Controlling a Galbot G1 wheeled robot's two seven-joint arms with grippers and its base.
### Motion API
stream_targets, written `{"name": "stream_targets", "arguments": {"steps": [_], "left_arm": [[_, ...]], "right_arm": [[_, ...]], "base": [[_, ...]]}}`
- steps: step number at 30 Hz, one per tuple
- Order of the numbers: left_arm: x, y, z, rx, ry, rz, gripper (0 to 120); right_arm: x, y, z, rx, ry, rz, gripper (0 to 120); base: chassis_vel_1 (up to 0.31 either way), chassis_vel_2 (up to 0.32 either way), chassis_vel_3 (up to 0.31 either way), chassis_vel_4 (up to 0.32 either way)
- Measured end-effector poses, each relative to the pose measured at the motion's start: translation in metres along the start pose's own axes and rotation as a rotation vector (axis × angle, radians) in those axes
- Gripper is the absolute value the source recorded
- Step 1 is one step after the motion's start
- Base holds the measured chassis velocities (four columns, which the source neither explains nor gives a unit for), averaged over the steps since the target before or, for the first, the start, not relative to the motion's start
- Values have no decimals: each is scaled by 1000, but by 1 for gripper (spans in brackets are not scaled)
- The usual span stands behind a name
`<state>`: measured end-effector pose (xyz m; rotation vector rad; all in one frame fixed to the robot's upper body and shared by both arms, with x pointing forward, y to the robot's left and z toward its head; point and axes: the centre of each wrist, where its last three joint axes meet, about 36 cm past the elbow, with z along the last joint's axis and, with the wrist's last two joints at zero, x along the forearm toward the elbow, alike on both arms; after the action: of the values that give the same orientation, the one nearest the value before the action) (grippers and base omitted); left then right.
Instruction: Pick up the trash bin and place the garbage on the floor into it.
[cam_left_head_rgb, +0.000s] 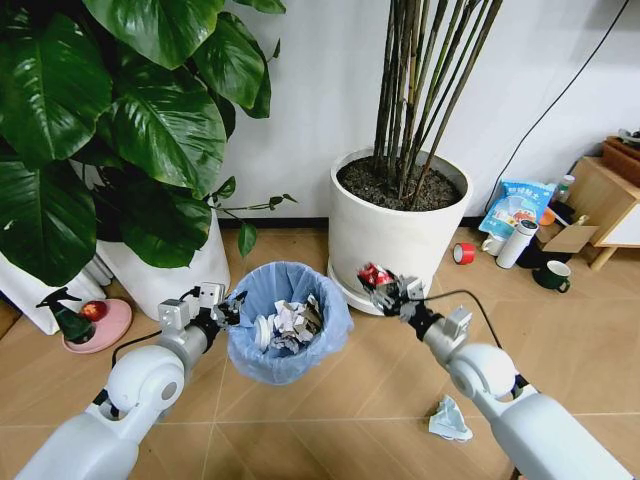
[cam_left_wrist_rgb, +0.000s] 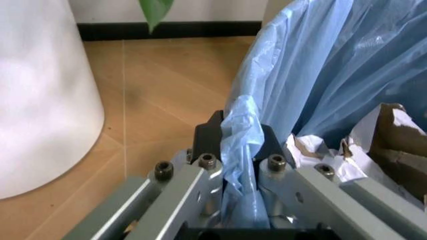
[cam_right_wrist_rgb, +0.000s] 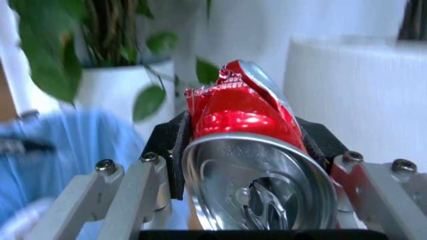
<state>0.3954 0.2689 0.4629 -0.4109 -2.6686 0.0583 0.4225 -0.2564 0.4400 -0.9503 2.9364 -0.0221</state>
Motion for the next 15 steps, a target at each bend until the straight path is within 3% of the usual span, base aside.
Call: {"name": "stream_targets", "arguments": {"steps": [8, 15], "left_arm": [[-7, -8, 2, 13, 17, 36, 1], [-9, -15, 3, 18, 25, 54, 1]], "right_arm": [[-13, 29, -49, -16, -39, -109, 45], [-12, 48, -44, -9, 6, -222, 45]], "base": [[0, 0, 0, 0], [0, 0, 0, 0]]}}
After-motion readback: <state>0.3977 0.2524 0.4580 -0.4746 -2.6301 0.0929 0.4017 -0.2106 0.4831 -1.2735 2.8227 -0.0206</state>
